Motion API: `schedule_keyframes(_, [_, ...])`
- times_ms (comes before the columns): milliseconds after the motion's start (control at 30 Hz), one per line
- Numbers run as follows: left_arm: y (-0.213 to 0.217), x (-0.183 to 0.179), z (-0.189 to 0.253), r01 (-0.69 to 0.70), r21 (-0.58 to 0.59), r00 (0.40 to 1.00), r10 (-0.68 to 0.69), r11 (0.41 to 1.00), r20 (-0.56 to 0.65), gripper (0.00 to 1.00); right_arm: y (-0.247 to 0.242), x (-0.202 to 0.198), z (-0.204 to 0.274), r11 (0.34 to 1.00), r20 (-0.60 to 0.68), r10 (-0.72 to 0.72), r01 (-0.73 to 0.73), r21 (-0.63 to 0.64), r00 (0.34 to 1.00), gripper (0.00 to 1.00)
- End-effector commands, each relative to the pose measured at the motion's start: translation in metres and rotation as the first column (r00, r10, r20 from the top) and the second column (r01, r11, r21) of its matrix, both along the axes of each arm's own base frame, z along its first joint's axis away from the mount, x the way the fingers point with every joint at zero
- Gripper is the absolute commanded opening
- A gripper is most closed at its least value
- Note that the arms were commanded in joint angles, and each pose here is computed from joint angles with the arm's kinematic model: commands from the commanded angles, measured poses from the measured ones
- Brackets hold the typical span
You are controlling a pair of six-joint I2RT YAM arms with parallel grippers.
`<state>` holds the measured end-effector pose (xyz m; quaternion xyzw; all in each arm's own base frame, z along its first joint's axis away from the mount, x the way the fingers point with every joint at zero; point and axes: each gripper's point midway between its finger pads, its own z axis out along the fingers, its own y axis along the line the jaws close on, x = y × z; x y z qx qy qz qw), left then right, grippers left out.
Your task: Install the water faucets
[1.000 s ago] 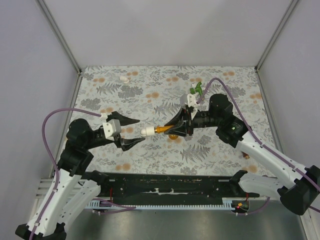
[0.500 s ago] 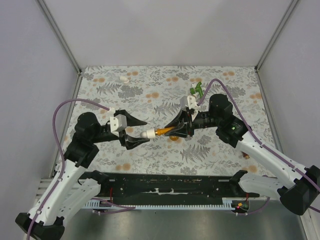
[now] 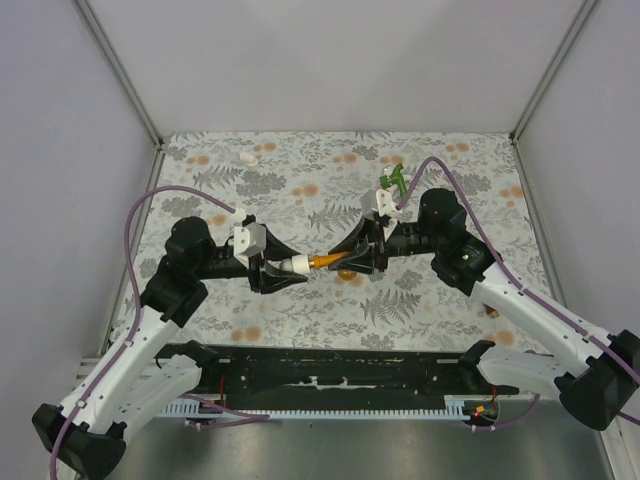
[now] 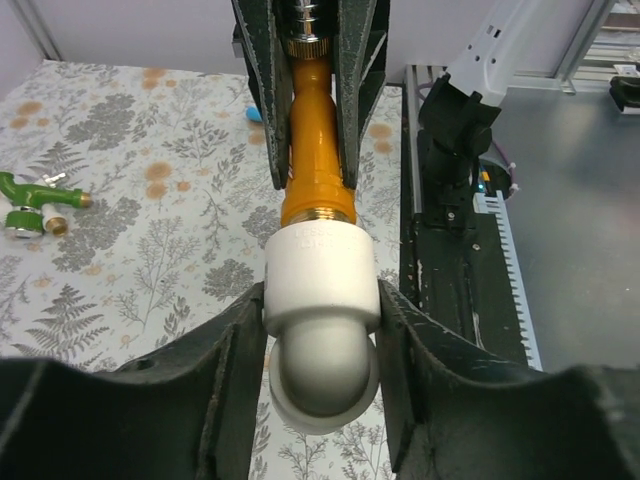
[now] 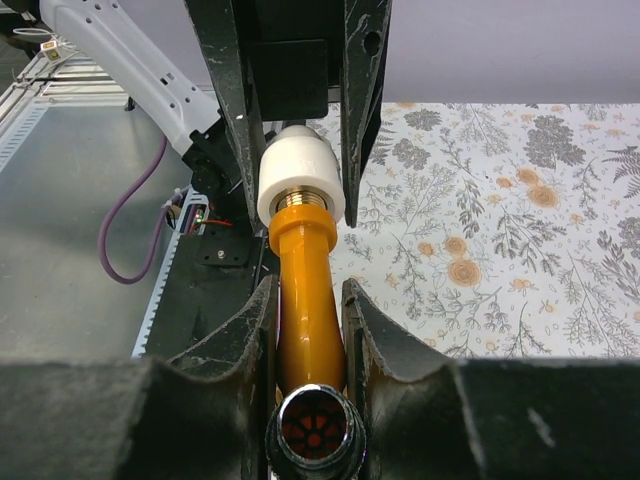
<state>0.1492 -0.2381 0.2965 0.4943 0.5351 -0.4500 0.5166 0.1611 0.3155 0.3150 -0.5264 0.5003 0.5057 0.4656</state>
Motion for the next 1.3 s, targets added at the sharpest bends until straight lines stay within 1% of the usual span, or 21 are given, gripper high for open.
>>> schedule_keyframes(0, [-0.004,-0.004,0.007,0.038,-0.026,0.999,-0.039,0.999,-0.007,0.48,0.002,-0.002,0.019,0.998,0.033,0.022,-0.024,0.054,0.999,0.00])
schedule_keyframes(67, [-0.005,-0.005,0.008,0.043,-0.028,0.999,-0.043,0.999,-0.006,0.44,0.003,-0.001,0.018,0.999,0.013,0.016,-0.017,0.051,1.000,0.00])
schedule_keyframes(100, [-0.005,-0.006,0.009,0.046,-0.028,0.999,-0.046,0.999,-0.004,0.37,0.004,-0.001,0.017,0.999,0.007,0.015,-0.015,0.050,1.000,0.00])
schedule_keyframes(133, [-0.005,-0.006,0.009,0.048,-0.029,0.999,-0.048,0.998,-0.002,0.25,0.005,-0.001,0.017,0.999,-0.022,0.015,-0.014,0.048,1.000,0.00])
schedule_keyframes(167, [-0.005,-0.006,0.008,0.049,-0.028,0.999,-0.049,0.998,0.000,0.09,0.005,-0.001,0.018,0.999,-0.044,0.011,-0.009,0.049,0.999,0.00])
schedule_keyframes(200, [-0.004,-0.006,0.008,0.044,-0.026,0.999,-0.044,0.999,0.005,0.02,0.006,0.001,0.017,0.999,-0.085,0.000,0.003,0.045,0.996,0.00])
schedule_keyframes(233, [-0.003,-0.004,0.007,0.031,-0.019,0.999,-0.031,0.999,0.017,0.02,0.008,0.003,0.017,0.999,-0.122,-0.014,0.019,0.039,0.992,0.00])
schedule_keyframes(333, [0.005,0.002,0.003,-0.041,0.023,0.996,0.039,0.999,0.075,0.02,0.012,0.007,0.010,0.998,-0.307,-0.059,0.061,-0.003,0.950,0.00])
schedule_keyframes(467, [0.016,0.008,0.001,-0.123,0.047,0.980,0.114,0.991,0.162,0.02,0.015,0.008,-0.001,0.993,-0.527,-0.116,0.101,-0.057,0.842,0.00])
schedule_keyframes(533, [0.019,0.008,0.002,-0.146,0.043,0.972,0.135,0.988,0.193,0.02,0.016,0.006,-0.004,0.992,-0.630,-0.129,0.109,-0.069,0.766,0.00])
schedule_keyframes(633, [0.023,0.008,0.005,-0.174,0.036,0.961,0.162,0.984,0.224,0.02,0.019,0.008,-0.011,0.988,-0.734,-0.150,0.128,-0.087,0.662,0.00])
schedule_keyframes(733, [0.026,0.009,0.005,-0.194,0.038,0.955,0.180,0.980,0.234,0.02,0.021,0.014,-0.026,0.978,-0.807,-0.206,0.147,-0.149,0.554,0.00])
schedule_keyframes(800, [0.026,0.008,0.005,-0.195,0.038,0.955,0.181,0.980,0.235,0.02,0.025,0.012,-0.032,0.979,-0.839,-0.203,0.121,-0.164,0.505,0.00])
schedule_keyframes(833, [0.026,0.009,0.004,-0.197,0.040,0.955,0.182,0.980,0.234,0.02,0.026,0.012,-0.034,0.979,-0.845,-0.202,0.107,-0.171,0.495,0.04])
schedule_keyframes(867, [0.026,0.009,0.005,-0.197,0.039,0.955,0.183,0.980,0.235,0.02,0.027,0.013,-0.037,0.979,-0.848,-0.205,0.100,-0.180,0.489,0.10])
schedule_keyframes(933, [0.025,0.009,0.004,-0.200,0.040,0.956,0.186,0.979,0.228,0.02,0.027,0.015,-0.037,0.978,-0.836,-0.211,0.105,-0.183,0.506,0.23])
schedule_keyframes(1033, [0.026,0.012,0.004,-0.214,0.041,0.955,0.200,0.976,0.218,0.02,0.022,0.029,-0.031,0.968,-0.781,-0.249,0.177,-0.178,0.573,0.41])
schedule_keyframes(1067, [0.026,0.012,0.004,-0.217,0.041,0.955,0.203,0.975,0.216,0.02,0.019,0.035,-0.026,0.965,-0.747,-0.257,0.204,-0.165,0.613,0.45])
schedule_keyframes(1100, [0.026,0.013,0.004,-0.220,0.041,0.955,0.207,0.975,0.211,0.02,0.015,0.040,-0.020,0.961,-0.719,-0.266,0.230,-0.150,0.643,0.49])
schedule_keyframes(1200, [0.026,0.015,0.004,-0.228,0.035,0.956,0.217,0.973,0.199,0.02,-0.002,0.056,-0.002,0.935,-0.604,-0.335,0.334,-0.119,0.723,0.64])
schedule_keyframes(1267, [0.026,0.017,0.005,-0.238,0.030,0.955,0.228,0.971,0.191,0.02,-0.017,0.066,0.002,0.902,-0.516,-0.417,0.410,-0.135,0.748,0.70])
